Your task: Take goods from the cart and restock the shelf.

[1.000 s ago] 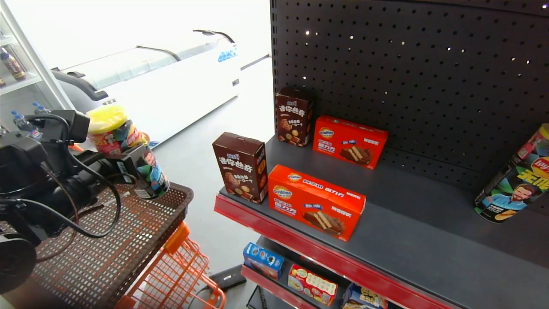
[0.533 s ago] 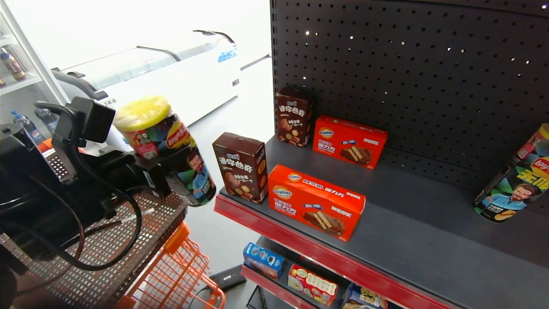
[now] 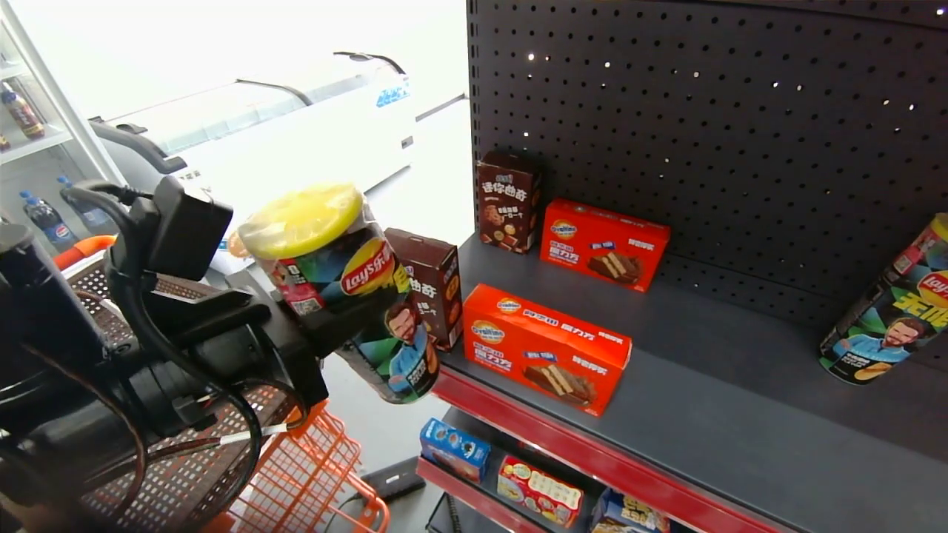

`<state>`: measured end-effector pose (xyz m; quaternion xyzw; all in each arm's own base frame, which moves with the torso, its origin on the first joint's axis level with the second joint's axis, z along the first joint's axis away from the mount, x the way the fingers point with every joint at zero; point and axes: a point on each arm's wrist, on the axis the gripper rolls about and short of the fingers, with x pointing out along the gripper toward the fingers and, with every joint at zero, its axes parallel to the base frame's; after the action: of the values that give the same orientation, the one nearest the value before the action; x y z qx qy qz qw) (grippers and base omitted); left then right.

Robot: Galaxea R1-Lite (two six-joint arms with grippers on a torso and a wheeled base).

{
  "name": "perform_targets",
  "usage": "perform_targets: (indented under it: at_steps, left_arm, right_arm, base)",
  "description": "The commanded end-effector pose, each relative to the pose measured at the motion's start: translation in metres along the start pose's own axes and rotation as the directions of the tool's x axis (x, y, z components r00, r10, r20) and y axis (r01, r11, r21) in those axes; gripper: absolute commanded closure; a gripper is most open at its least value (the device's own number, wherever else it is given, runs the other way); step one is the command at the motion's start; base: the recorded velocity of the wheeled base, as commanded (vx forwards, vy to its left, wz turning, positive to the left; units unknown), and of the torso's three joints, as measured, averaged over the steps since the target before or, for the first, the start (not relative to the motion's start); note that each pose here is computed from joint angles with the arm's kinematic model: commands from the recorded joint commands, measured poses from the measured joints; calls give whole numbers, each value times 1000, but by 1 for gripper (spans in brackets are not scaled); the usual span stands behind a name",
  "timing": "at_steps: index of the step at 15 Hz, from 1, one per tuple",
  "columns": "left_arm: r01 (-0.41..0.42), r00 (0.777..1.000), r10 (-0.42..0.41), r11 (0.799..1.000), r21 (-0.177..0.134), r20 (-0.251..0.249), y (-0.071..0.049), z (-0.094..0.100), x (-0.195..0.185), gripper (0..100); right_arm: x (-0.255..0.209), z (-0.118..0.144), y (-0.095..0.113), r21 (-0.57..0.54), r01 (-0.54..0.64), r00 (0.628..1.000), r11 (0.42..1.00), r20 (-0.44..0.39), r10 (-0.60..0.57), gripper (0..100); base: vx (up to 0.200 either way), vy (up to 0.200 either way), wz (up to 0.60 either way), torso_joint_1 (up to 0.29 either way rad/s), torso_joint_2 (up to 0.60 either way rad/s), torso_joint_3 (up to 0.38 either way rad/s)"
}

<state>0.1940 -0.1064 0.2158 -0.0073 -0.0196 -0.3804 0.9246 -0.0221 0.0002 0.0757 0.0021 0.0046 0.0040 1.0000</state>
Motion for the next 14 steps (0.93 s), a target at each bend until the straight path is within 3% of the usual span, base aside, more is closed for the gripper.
perform_targets:
  at_steps: [1,3,7,10,14]
  left_arm:
    - [50,998,-50,999,7,23,-5,5,-1,100]
    - [88,996,-88,996,12,33,-8,5,-2,100]
    - [173,984,-174,984,-31,-48,-11,7,-9,100]
    - [195,980,-195,981,-22,-26,-12,16,-9,100]
    - [251,967,-252,967,-30,-35,-22,12,-16,100]
  right_arm:
    - [0,0,0,0,-1,1000,1000,-2,1,0]
    - [0,0,0,0,0,1000,1000,-2,0,0]
    - [0,0,0,0,-1,1000,1000,-2,1,0]
    - [0,0,0,0,-1,1000,1000,-2,1,0]
    - [0,0,0,0,0,1000,1000,-2,0,0]
  base:
    - [0,0,0,0,0,0]
    - [0,0,0,0,0,0]
    - [0,0,0,0,0,0]
    - [0,0,0,0,0,0]
    - [0,0,0,0,0,0]
